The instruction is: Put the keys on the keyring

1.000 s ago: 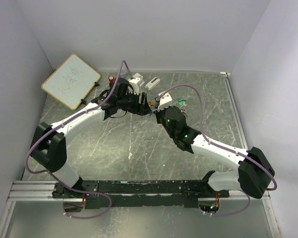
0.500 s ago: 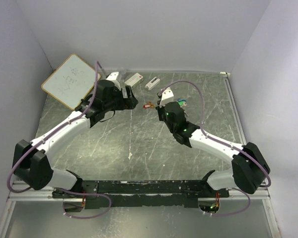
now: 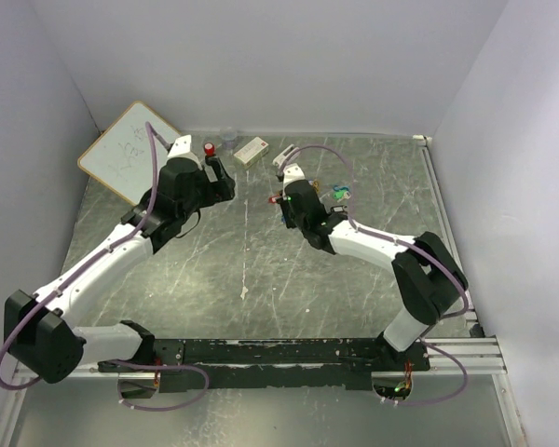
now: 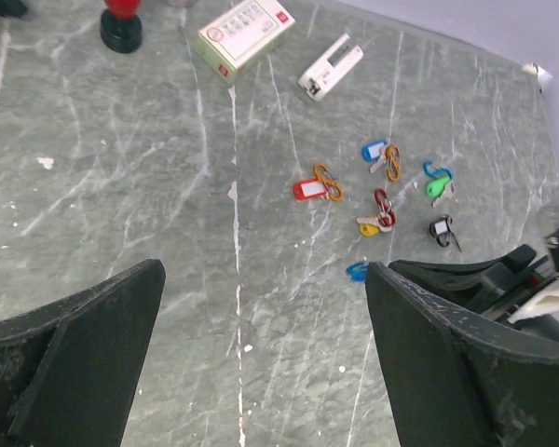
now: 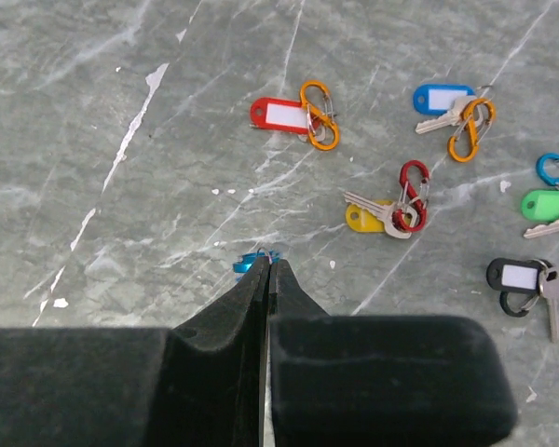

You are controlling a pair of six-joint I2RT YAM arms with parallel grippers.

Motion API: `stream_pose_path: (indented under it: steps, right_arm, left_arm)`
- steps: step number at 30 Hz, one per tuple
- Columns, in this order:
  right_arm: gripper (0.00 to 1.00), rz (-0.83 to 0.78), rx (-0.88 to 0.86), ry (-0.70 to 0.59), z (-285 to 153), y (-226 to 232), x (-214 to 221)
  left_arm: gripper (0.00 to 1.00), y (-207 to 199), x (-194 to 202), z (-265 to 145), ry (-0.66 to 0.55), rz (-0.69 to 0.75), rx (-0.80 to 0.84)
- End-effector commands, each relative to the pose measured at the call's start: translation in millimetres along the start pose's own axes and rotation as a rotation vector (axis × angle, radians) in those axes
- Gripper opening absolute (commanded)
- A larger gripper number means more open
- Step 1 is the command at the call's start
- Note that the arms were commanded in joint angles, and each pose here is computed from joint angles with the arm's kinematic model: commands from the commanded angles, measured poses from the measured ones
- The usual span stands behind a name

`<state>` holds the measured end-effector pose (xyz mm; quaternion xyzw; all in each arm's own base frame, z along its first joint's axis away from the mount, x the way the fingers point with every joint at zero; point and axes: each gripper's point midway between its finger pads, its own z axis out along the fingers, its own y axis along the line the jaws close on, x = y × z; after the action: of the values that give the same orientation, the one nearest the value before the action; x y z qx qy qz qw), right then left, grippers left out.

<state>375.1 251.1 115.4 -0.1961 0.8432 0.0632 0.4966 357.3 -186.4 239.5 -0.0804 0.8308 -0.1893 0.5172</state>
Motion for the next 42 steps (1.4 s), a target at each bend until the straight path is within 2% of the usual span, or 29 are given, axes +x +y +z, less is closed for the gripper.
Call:
stream_pose_path:
  steps: [1,19,22,26,32,35,39,41,42]
  right_arm:
    - [0.0,0.033,-0.01,0.04,12,3,-1]
    - [0.0,0.064,-0.015,0.142,32,0,21]
    - [0.19,0.061,-0.019,0.141,31,1,20]
    - [0.35,0.064,-0.03,0.121,25,1,13]
    - [0.43,0.109,-0.006,0.012,0,-9,-17]
    - [0.51,0.156,0.022,-0.08,-22,-20,-43]
    - [0.73,0.258,0.112,-0.204,-59,-45,-62]
    - [0.92,0.325,0.16,-0.258,-78,-60,-70]
    - [0.99,0.357,0.171,-0.296,-90,-67,-79]
  left_arm:
    - [1.0,15,-18,-10,-0.079,-0.025,-0.063]
    - [1.0,22,-18,-10,-0.076,-0.021,-0.089]
    - [1.0,22,-18,-10,-0.075,-0.021,-0.089]
    - [1.0,22,-18,-9,-0.076,-0.026,-0.084]
    - [1.0,22,-19,-9,-0.079,-0.036,-0.086]
    - [1.0,20,-22,-10,-0.09,-0.041,-0.08]
    - [1.0,18,-28,-12,-0.103,-0.065,-0.083]
    - [1.0,19,-30,-14,-0.108,-0.073,-0.092]
    - [1.0,20,-31,-15,-0.113,-0.075,-0.094]
